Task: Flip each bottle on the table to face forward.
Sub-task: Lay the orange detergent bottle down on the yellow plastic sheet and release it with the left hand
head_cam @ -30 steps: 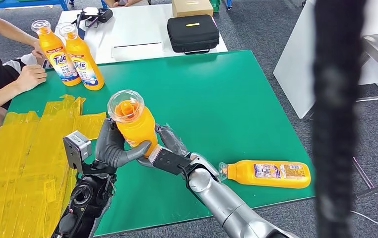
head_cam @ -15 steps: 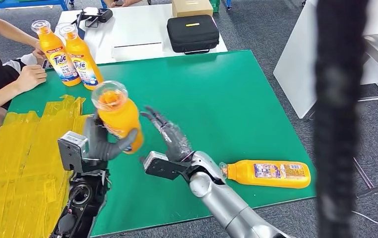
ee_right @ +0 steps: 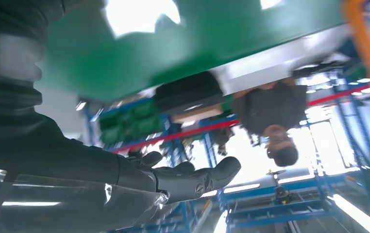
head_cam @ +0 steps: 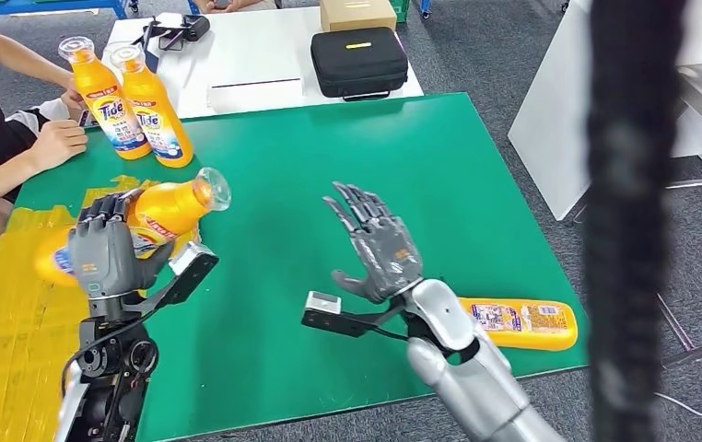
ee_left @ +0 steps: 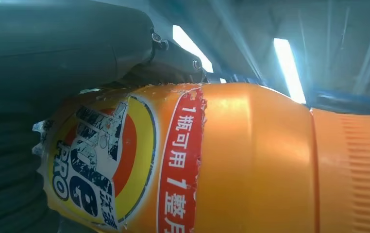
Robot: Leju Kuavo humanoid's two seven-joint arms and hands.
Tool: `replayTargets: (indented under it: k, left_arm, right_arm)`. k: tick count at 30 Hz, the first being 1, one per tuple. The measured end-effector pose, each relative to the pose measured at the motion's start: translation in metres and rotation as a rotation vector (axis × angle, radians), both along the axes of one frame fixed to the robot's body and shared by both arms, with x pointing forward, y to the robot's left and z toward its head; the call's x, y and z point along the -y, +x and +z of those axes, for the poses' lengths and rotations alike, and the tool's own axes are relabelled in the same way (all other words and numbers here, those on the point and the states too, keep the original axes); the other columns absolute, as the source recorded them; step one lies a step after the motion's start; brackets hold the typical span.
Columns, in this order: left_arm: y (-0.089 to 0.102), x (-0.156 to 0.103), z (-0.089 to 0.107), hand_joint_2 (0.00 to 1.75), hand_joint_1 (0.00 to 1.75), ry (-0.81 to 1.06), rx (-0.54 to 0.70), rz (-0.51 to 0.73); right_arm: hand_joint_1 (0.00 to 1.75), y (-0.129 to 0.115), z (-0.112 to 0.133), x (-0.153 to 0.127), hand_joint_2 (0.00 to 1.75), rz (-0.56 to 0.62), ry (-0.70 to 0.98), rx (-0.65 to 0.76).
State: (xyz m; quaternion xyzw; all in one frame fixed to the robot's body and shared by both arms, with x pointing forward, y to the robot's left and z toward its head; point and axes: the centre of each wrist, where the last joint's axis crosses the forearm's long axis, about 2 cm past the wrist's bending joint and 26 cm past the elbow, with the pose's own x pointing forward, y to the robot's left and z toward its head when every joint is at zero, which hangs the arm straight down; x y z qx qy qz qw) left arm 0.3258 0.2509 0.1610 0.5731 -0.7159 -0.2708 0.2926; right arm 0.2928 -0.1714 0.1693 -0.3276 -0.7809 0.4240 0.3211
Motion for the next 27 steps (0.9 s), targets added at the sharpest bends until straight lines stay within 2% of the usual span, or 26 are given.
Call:
replayTargets:
  k: [3, 6, 9, 13, 14, 16, 17, 18, 20, 27]
  left_arm:
    - [0.006, -0.014, -0.008, 1.75, 1.75, 0.017, -0.065, 0.19]
    - [0.017, -0.015, -0.03, 1.75, 1.75, -0.009, -0.2, 0.339]
    - [0.017, -0.018, -0.052, 1.75, 1.75, 0.085, -0.279, 0.34]
    - [0.017, -0.021, -0.066, 1.75, 1.75, 0.173, -0.337, 0.314]
    - [0.018, -0.023, -0.069, 1.75, 1.48, 0.193, -0.362, 0.316]
    - [0.017, -0.027, -0.079, 1.75, 0.61, 0.23, -0.42, 0.32]
    - [0.016, -0.03, -0.085, 1.31, 0.17, 0.245, -0.447, 0.323]
    - [0.014, -0.034, -0.091, 0.87, 0.0, 0.256, -0.471, 0.327]
    - [0.01, -0.042, -0.103, 0.0, 0.0, 0.269, -0.517, 0.335]
    - [0.008, -0.061, -0.118, 0.0, 0.0, 0.258, -0.595, 0.337]
  right_arm:
    - [0.0, -0.008, 0.002, 0.018, 1.75, -0.047, -0.059, -0.016]
    - [0.0, -0.019, 0.001, 0.036, 1.75, -0.086, -0.126, -0.046]
    - [0.0, -0.026, 0.001, 0.049, 1.75, -0.106, -0.157, -0.052]
    - [0.0, -0.03, 0.002, 0.055, 1.75, -0.111, -0.178, -0.051]
    - [0.0, -0.03, 0.003, 0.056, 1.75, -0.111, -0.187, -0.056]
    - [0.0, -0.033, 0.003, 0.059, 1.75, -0.112, -0.207, -0.071]
    - [0.0, -0.036, 0.002, 0.061, 1.75, -0.114, -0.214, -0.077]
    - [0.0, -0.039, 0.001, 0.063, 1.75, -0.117, -0.22, -0.082]
    - [0.0, -0.045, -0.001, 0.071, 1.75, -0.128, -0.228, -0.091]
    - [0.0, -0.053, -0.001, 0.095, 1.75, -0.196, -0.264, -0.138]
